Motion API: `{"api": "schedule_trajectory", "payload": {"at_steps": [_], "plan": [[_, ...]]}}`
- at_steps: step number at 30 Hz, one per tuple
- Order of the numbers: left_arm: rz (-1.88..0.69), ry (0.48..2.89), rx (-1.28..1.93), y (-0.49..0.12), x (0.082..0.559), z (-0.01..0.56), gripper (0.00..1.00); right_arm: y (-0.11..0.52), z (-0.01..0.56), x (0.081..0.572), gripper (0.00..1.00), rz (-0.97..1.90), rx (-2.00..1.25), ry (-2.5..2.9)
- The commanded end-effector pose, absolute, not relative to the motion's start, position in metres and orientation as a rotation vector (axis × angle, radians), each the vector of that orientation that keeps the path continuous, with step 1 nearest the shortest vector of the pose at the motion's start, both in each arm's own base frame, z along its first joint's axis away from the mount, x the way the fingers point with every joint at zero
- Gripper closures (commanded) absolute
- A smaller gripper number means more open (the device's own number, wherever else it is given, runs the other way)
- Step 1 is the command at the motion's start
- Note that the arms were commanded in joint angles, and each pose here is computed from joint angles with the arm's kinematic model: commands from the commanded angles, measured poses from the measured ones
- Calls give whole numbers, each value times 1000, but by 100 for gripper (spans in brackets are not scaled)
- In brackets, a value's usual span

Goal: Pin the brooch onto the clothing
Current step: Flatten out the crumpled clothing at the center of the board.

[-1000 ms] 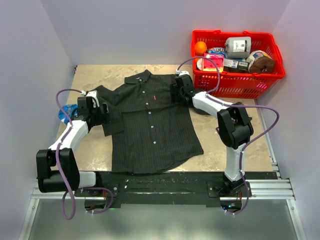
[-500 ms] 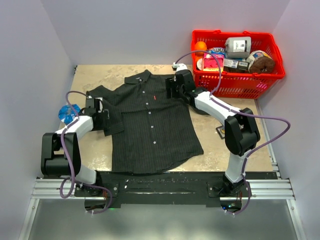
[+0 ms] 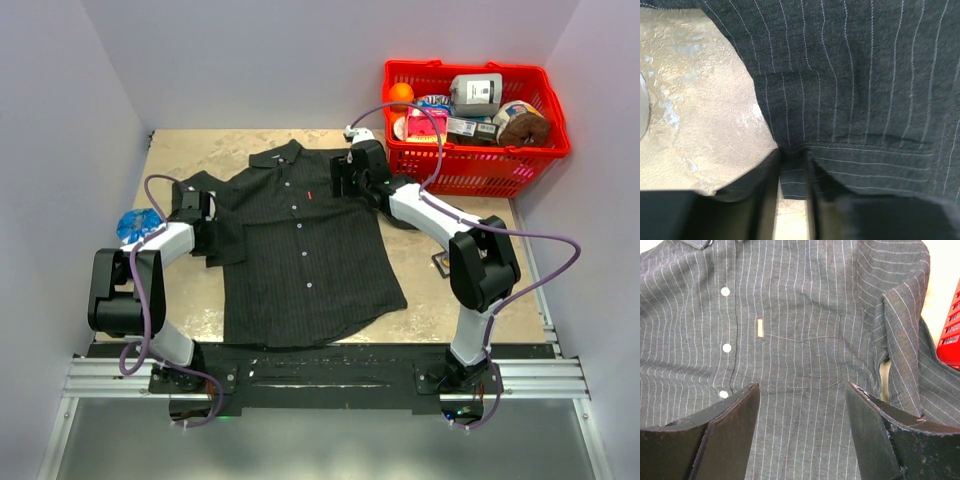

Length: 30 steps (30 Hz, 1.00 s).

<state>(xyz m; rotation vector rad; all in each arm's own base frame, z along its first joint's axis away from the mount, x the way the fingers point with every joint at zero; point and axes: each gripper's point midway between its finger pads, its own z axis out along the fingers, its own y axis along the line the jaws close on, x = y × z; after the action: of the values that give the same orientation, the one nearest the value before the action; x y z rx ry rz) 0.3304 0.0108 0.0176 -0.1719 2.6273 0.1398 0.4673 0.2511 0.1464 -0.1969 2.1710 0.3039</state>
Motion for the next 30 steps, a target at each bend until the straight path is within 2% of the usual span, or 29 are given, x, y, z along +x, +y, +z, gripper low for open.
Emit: {"api": "schedule_trajectory", "payload": {"at_steps": [1,8,15,21,30], "plan": [[207,2661,-200,20,324,11,79,251,173,466,28,340,-179,2109],[265,2595,-249,33,326,28,100,250,180,465,28,342,-175,2096],[316,2358,-455,79,337,78,100,248,187,464,28,341,-172,2084],[277,2111,-742,147,327,119,100,245,189,461,28,334,-166,2080],[428,1983,-854,194,302,147,100,246,194,462,28,340,-165,2069]]}}
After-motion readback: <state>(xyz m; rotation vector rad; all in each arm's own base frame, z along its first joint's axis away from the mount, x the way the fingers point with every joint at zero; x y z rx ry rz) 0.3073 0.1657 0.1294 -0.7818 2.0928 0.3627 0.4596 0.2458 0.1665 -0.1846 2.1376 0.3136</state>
